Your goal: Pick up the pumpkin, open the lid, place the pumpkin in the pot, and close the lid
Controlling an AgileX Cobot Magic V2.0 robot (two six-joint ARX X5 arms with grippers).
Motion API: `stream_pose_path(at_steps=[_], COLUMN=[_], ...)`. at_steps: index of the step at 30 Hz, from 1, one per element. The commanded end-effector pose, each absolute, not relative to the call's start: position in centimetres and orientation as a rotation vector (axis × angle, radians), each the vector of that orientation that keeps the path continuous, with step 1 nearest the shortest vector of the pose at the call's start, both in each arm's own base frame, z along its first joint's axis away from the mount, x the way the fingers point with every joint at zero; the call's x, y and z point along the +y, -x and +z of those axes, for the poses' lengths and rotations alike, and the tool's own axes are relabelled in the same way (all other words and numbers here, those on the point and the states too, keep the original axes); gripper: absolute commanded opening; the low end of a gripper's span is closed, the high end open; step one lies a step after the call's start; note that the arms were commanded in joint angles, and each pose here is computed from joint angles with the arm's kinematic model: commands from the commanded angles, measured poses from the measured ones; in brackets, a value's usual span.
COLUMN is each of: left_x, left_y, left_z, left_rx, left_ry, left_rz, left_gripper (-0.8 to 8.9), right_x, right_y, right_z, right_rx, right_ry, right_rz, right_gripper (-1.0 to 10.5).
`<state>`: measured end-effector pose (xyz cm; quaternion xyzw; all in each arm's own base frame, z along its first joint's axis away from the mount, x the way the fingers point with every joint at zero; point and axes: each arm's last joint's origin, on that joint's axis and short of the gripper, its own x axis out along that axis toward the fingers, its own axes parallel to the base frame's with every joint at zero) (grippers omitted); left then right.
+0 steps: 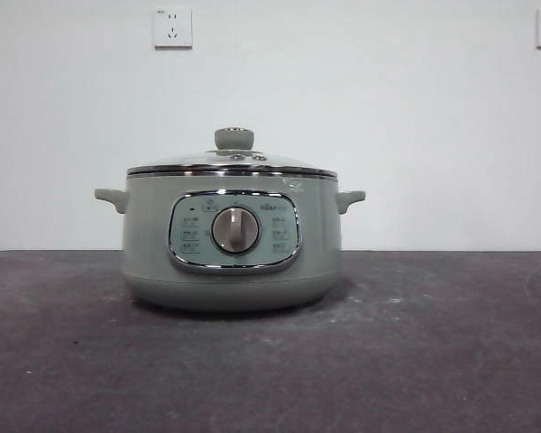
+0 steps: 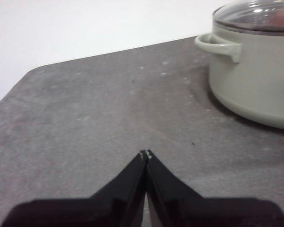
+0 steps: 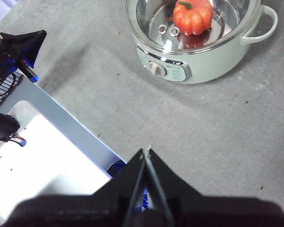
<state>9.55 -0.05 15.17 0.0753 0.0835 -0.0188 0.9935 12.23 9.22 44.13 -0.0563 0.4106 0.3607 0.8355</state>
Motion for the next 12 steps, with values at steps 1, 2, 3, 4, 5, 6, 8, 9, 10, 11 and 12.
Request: stream_pose_path(at_steps=[1,2,3,4,5,6,8,9,10,11,12], left_x=[0.06,0.07,0.07,0.06,0.07,0.07,0.08,0.08,0.08,0.08,0.08], left_y=[-9.59,-9.59,-9.60,-9.60,-9.60,-9.60,-9.60,-9.60,-9.60,-9.60,-9.60], left_z=[14.60,14.60,14.61,14.61,14.61,14.61,14.61,14.61,14.61,14.61,14.61], left_rx=[0.186,0.186,0.186,0.185,0.185,0.185,0.185,0.186,0.186,0.186,0.186], left_ry=[-0.123,-0.119,-0.116,-0.113,-0.114,-0.114,-0.114,-0.114,-0.114,-0.114,-0.114], left_rz=[-0.026,-0.025,-0.026,-0.028,-0.026,-0.025,-0.022,-0.022,-0.022,-0.022,-0.022], left_gripper=[-0.04,-0.04,-0.04,-0.03,-0.04,-0.04,-0.04,-0.04,-0.04,-0.04,-0.04], right_x=[9.12,9.11,9.12,9.11,9.11,9.11,9.11,9.11,9.11,9.12,9.11], right_y=[-12.07,-12.07,-12.07,-12.07,-12.07,-12.07,-12.07,-12.07,-12.07,-12.07,-12.07], right_z=[44.05,44.05,44.05,44.05,44.05,44.05,44.05,44.05,44.05,44.05,44.05], right_rx=[0.887,0.887,0.887,0.887,0.887,0.887,0.887,0.887,0.887,0.887,0.887], right_ry=[0.115,0.116,0.115,0.116,0.116,0.116,0.116,0.116,0.116,0.115,0.116], right_rz=[0.756,0.756,0.756,0.756,0.756,0.756,0.756,0.756,0.756,0.756,0.756], right_gripper=[0.0,0.0,0.0,0.0,0.0,0.0,0.0,0.0,0.0,0.0,0.0])
